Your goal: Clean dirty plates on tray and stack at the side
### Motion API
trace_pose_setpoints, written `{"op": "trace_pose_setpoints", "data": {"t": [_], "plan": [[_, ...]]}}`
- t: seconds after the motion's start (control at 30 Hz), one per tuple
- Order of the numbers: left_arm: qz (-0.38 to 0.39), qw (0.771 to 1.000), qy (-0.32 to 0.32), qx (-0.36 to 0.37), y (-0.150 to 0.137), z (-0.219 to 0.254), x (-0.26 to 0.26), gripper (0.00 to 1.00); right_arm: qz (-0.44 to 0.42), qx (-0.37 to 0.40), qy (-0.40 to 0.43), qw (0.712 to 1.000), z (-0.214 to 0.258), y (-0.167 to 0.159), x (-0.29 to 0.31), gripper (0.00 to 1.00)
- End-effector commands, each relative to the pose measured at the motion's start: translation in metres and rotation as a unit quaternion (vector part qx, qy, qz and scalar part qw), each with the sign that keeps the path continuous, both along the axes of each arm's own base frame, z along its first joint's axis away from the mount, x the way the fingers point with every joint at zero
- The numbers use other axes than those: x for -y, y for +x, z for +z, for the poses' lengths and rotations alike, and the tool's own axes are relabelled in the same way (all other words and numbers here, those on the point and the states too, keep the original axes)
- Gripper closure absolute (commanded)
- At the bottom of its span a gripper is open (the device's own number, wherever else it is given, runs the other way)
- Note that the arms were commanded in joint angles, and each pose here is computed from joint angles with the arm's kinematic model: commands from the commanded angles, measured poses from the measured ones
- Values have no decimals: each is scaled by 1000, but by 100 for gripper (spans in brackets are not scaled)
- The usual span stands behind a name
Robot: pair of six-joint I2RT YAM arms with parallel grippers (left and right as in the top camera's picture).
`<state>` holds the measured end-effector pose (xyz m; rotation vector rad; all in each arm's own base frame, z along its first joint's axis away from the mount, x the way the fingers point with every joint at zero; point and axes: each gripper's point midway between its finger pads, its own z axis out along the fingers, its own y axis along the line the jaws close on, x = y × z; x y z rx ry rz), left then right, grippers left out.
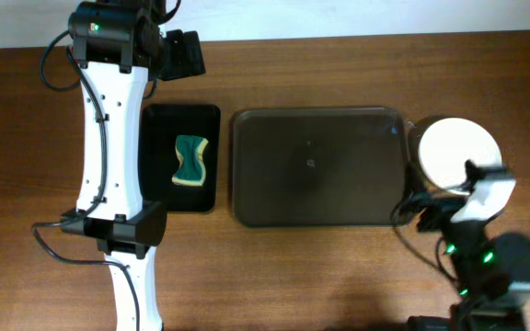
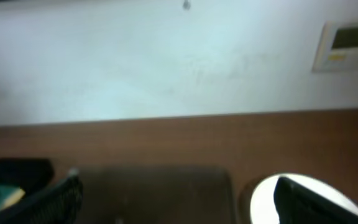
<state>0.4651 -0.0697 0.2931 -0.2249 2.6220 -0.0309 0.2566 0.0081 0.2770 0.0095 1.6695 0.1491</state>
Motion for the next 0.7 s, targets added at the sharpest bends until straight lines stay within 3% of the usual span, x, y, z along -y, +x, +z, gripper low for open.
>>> {"op": "trace_pose_setpoints", "data": {"t": [0.0,0.23,0.47,0.67], "plan": [[-2,1000,2,3,0,2,-1,1,9,31,-5,999,-42,-8,-8,1],[-2,1000,2,3,0,2,-1,1,5,73,-7,997,-80,-14,-9,1],[-2,1000,2,3,0,2,-1,1,9,15,-4,1000,-119,-11,-10,1],[-2,1000,2,3,0,2,-1,1,9,16,-4,1000,-118,-11,-10,1]]}}
